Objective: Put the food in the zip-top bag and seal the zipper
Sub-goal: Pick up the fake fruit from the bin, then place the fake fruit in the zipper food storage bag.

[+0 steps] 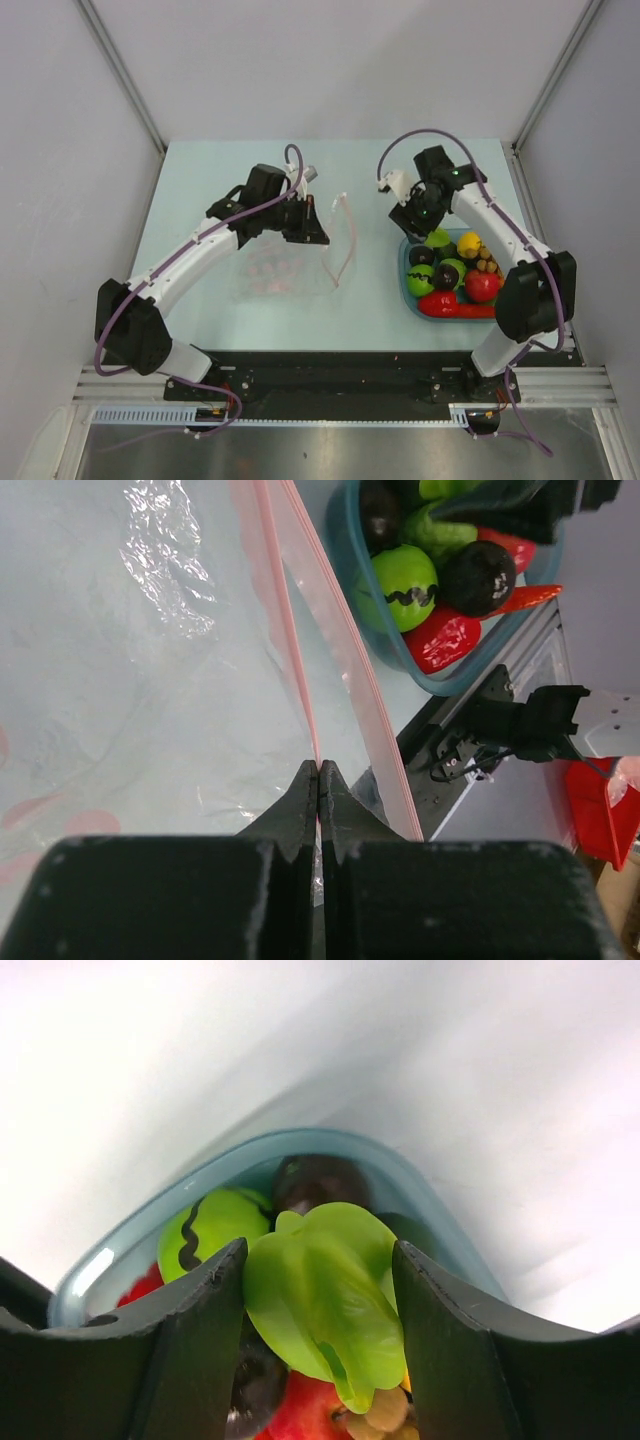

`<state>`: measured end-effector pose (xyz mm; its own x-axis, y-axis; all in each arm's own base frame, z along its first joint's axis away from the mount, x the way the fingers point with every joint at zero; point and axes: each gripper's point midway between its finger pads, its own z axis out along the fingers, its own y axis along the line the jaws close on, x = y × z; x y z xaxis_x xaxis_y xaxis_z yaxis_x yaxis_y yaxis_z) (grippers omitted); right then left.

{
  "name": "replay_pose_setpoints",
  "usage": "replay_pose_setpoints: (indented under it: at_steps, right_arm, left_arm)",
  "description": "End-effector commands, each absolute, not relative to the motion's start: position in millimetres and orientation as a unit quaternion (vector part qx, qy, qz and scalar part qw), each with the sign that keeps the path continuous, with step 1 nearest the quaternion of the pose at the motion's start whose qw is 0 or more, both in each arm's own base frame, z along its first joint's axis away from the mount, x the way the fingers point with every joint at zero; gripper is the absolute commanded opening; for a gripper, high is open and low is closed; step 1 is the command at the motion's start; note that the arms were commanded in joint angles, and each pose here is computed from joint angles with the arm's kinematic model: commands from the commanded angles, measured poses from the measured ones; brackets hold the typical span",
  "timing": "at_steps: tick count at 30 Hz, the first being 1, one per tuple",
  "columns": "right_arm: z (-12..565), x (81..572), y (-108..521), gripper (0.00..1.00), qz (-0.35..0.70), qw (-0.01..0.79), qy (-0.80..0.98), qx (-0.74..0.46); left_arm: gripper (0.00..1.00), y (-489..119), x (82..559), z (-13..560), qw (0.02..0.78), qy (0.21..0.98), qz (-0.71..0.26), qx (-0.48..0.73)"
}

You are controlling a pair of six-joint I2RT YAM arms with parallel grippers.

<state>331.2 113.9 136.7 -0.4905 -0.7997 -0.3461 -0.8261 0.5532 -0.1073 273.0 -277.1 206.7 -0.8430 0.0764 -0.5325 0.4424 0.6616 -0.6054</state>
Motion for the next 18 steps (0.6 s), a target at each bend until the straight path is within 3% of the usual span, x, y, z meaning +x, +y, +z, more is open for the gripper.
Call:
replay_pose_setpoints:
  at_steps: [1,10,18]
  right_arm:
    - [218,354,128,0.5,0.086,0.305,0.857,-0.405]
    - [383,360,188,0.47,0.302,0.533,0.73,-0.305]
    - [422,343,244,0.45,0.492,0.505,0.682,-0.194]
  left_arm:
    - [0.0,-292,277,237,0.261,0.843,-0.436,0.174]
    - [0.0,-319,288,278,0.267,0.798,-0.51,0.178]
    - [0.0,-328,293,308,0.27,0.763,-0.563,0.167]
